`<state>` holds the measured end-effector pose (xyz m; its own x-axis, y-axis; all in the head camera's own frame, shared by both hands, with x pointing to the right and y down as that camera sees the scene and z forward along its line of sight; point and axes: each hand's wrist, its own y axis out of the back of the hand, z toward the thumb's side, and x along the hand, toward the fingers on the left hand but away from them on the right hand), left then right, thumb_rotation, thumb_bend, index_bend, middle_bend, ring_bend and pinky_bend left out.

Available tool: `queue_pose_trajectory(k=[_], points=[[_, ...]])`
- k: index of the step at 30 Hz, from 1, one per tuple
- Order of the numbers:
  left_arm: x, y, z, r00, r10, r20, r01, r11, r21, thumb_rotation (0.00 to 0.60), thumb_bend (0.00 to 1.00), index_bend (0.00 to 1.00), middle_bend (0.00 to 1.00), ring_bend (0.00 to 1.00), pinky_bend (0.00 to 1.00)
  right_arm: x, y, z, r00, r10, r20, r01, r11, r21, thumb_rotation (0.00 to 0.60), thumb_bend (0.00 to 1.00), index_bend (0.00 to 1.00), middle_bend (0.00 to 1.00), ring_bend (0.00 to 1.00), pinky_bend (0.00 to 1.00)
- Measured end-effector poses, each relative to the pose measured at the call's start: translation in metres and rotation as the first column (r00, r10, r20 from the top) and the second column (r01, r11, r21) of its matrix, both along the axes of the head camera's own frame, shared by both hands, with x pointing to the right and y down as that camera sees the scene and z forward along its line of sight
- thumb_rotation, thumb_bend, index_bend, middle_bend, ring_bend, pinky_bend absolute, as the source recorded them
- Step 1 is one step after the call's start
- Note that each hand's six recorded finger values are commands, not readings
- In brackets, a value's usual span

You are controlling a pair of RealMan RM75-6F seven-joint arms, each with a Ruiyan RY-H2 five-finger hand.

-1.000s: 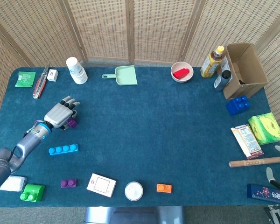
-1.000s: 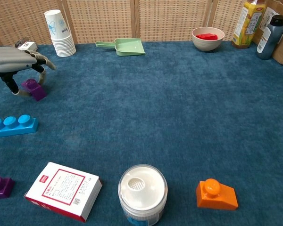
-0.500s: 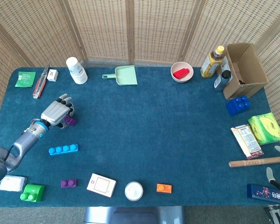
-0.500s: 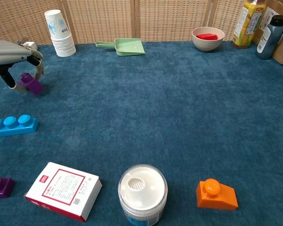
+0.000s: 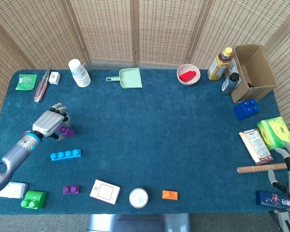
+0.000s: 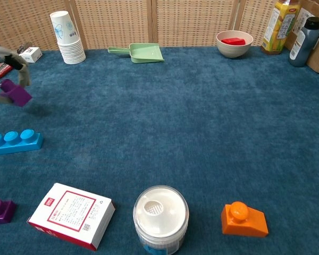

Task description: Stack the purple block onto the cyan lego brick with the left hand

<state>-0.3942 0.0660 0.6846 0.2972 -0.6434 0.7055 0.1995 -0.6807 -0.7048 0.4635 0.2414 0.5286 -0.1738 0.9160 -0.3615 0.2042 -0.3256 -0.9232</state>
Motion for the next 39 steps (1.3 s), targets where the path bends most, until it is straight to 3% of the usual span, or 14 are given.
queue_pose_trajectory(k=[12, 20, 39], points=[[-0.037, 0.041, -0.046, 0.984, -0.15, 0.093, 0.156, 0.985, -0.066, 0.6, 0.33, 0.65, 0.33, 0.14, 0.0, -0.004, -0.003, 0.012, 0.999, -0.021, 0.034, 0.022, 1.0, -0.017, 0.592, 0.37, 0.2, 0.09, 0.0, 0.03], [-0.033, 0.059, -0.053, 0.971, -0.217, 0.1, 0.229, 0.963, -0.141, 0.6, 0.33, 0.66, 0.32, 0.14, 0.0, -0.001, -0.003, 0.013, 0.999, -0.017, 0.045, 0.018, 1.0, -0.017, 0.593, 0.37, 0.2, 0.09, 0.0, 0.03], [-0.02, 0.069, -0.05, 0.923, -0.354, 0.154, 0.38, 0.904, -0.196, 0.6, 0.33, 0.65, 0.31, 0.14, 0.0, 0.016, 0.005, 0.018, 0.997, 0.016, 0.07, -0.013, 0.999, -0.034, 0.597, 0.37, 0.2, 0.09, 0.0, 0.03]])
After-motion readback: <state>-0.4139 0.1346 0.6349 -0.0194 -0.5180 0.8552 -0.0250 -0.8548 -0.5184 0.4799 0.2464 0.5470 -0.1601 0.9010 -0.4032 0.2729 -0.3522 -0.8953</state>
